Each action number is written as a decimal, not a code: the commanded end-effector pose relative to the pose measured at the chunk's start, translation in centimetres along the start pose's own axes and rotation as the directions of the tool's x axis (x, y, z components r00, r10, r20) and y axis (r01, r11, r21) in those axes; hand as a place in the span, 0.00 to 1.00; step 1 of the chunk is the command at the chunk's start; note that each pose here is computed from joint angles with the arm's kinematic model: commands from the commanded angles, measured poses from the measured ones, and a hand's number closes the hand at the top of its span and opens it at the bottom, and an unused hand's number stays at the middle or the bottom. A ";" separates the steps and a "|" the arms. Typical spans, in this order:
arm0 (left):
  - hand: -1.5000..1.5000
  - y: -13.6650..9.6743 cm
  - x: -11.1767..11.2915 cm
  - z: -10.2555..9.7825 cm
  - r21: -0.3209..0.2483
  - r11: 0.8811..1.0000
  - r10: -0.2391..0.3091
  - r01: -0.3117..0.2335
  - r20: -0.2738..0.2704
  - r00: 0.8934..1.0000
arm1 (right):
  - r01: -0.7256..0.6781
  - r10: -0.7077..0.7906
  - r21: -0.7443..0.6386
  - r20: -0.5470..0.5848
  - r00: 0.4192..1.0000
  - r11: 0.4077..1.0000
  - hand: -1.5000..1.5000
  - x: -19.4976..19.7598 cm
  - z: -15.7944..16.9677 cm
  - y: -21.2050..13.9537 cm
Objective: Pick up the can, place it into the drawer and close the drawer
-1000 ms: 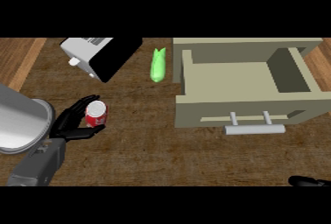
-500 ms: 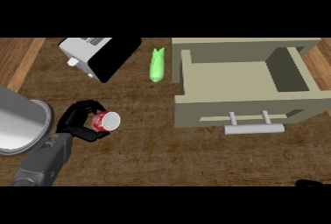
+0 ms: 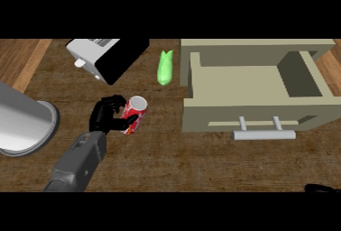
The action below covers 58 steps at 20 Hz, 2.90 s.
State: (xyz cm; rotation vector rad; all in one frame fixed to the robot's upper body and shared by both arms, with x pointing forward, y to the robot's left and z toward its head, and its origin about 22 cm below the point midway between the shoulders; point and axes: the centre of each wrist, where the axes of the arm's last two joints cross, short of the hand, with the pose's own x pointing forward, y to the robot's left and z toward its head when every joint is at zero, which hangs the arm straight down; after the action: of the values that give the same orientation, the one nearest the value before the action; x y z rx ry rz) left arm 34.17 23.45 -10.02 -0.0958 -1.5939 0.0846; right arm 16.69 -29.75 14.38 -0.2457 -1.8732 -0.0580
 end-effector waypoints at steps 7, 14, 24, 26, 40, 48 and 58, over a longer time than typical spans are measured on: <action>1.00 -6.6 6.2 -5.2 -0.077 0.996 -0.036 0.039 0.050 0.998 | -0.016 0.016 -0.041 -0.007 1.000 0.999 0.00 0.1 0.1 -1.0; 1.00 -11.0 12.4 -7.5 -0.153 0.987 -0.044 0.055 0.077 0.996 | -0.025 0.026 -0.040 0.007 1.000 0.999 0.00 -0.4 -0.5 -1.3; 1.00 -18.8 23.5 -7.1 -0.176 0.982 -0.047 0.069 0.124 0.991 | -0.036 0.036 -0.043 0.001 0.999 0.998 0.00 0.1 -0.8 -0.1; 1.00 -20.2 25.5 -8.3 -0.156 0.980 -0.098 0.121 0.144 0.985 | -0.029 0.029 -0.011 0.016 0.999 1.000 0.00 0.9 -0.1 -0.3; 1.00 -26.3 30.9 -10.0 -0.168 0.969 -0.168 0.182 0.093 0.981 | -0.021 0.022 -0.007 0.023 1.000 1.000 0.00 1.4 -1.3 -1.1; 1.00 -28.8 32.2 -9.6 -0.156 0.962 -0.211 0.226 0.103 0.972 | 0.005 -0.004 -0.007 0.052 0.999 1.000 0.00 1.0 -2.1 2.2; 0.00 -28.8 31.5 -10.4 -0.013 0.967 -0.250 0.253 0.107 0.962 | -0.029 0.028 0.023 0.043 0.999 0.999 0.00 2.4 -2.1 0.9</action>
State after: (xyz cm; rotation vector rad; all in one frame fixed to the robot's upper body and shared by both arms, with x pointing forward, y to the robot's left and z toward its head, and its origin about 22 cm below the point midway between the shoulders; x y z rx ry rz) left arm 43.08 -1.94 25.22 0.0417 -1.6936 -0.1784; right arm 18.51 -29.28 16.97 -0.2530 -1.9103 -0.0178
